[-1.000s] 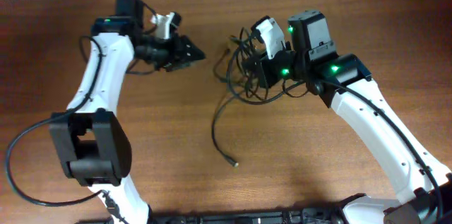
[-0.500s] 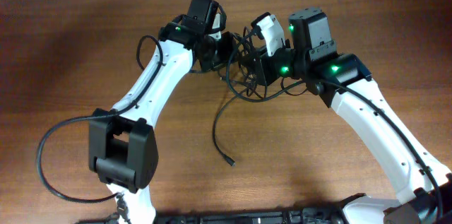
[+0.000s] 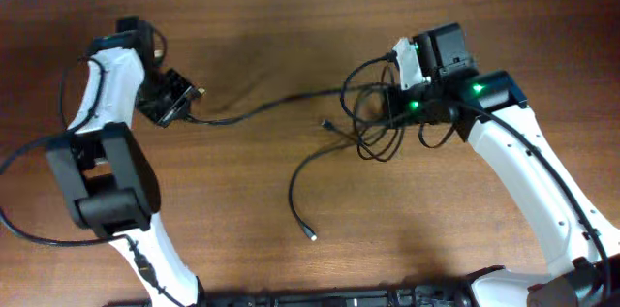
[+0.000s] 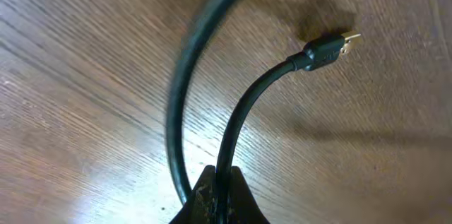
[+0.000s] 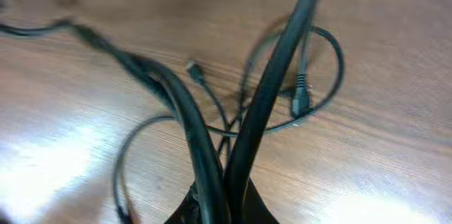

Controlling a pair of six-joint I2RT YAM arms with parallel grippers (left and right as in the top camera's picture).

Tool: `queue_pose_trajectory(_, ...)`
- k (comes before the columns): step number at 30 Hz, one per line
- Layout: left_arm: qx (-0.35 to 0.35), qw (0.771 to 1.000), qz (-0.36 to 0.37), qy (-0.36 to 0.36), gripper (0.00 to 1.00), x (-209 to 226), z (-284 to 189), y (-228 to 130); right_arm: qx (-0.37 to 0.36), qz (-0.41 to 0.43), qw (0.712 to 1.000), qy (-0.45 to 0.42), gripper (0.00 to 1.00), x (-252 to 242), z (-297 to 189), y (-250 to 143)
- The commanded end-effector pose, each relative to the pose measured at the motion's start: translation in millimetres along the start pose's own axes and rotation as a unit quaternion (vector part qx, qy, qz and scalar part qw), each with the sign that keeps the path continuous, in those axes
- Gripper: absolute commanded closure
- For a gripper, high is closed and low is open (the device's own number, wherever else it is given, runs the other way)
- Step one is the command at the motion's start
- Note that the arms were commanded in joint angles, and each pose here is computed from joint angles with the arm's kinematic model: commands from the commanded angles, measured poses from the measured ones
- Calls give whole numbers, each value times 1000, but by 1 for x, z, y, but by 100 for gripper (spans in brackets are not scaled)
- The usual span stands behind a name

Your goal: Untangle cables

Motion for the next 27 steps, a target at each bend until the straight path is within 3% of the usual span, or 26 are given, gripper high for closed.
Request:
queue_pose_trajectory(1,23,999,-2,-23,100,7,1,7,19,17,997,-74,36,-19,5,-4)
queue_pose_trajectory(2,43,995,58,-65,100,-5,1,0,27,17,997,-74,27,-20,11,-4)
queue_pose_trajectory(3,68,971,181,-143,100,-34,0,-20,36,33,996,-75,16,-21,17,-5)
queue_pose_trajectory(5,104,893,363,-244,100,-76,-3,-68,38,62,994,-76,10,-21,18,-6)
queue_pose_trajectory(6,113,854,420,-286,100,-90,-7,-87,43,63,994,-77,9,-22,18,-8)
queue_pose_trajectory(8,109,823,444,-336,100,-103,-33,-100,49,64,995,-58,6,-18,19,-9)
queue_pose_trajectory(10,71,816,461,-342,100,-104,-59,-102,50,64,997,-7,5,-7,19,-8)
queue_pose_trajectory(11,50,826,463,-316,94,-102,-60,-98,54,65,996,-7,5,-7,19,-9)
queue_pose_trajectory(12,42,873,416,-252,59,-92,-53,-91,60,66,996,1,5,-5,19,-12)
queue_pose_trajectory(13,42,902,376,-205,39,-82,-50,-86,60,66,996,1,5,-4,12,-14)
queue_pose_trajectory(14,39,903,376,-206,38,-80,-60,-87,48,63,997,2,5,-2,0,-15)
queue_pose_trajectory(17,-81,874,420,-230,23,-88,-139,-98,-48,48,997,-40,4,2,-71,-25)
queue_pose_trajectory(19,-134,814,490,-281,12,-114,-178,-152,-103,40,992,-54,4,7,-118,-47)
queue_pose_trajectory(20,-124,796,521,-284,11,-128,-172,-180,-112,41,991,-53,3,8,-128,-54)
queue_pose_trajectory(21,-110,786,550,-261,12,-146,-150,-218,-118,68,989,-60,3,7,-139,-65)
queue_pose_trajectory(23,-118,774,586,-211,12,-171,-110,-261,-114,70,989,-65,3,7,-146,-77)
queue_pose_trajectory(25,-142,793,570,-162,12,-189,-69,-282,-101,72,990,-67,4,8,-150,-88)
queue_pose_trajectory(27,-124,790,584,-139,14,-208,-10,-292,-80,75,992,-70,3,7,-152,-100)
Point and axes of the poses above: each gripper's point midway between its finger pads, its own z axis out along the fingers, its own x axis along the line the jaws close on, y = z × x, the point moved 7 cm from there along -z, back along the fingers, and after that the axes turned 5 degrees about -z, right-handed, at the moved point
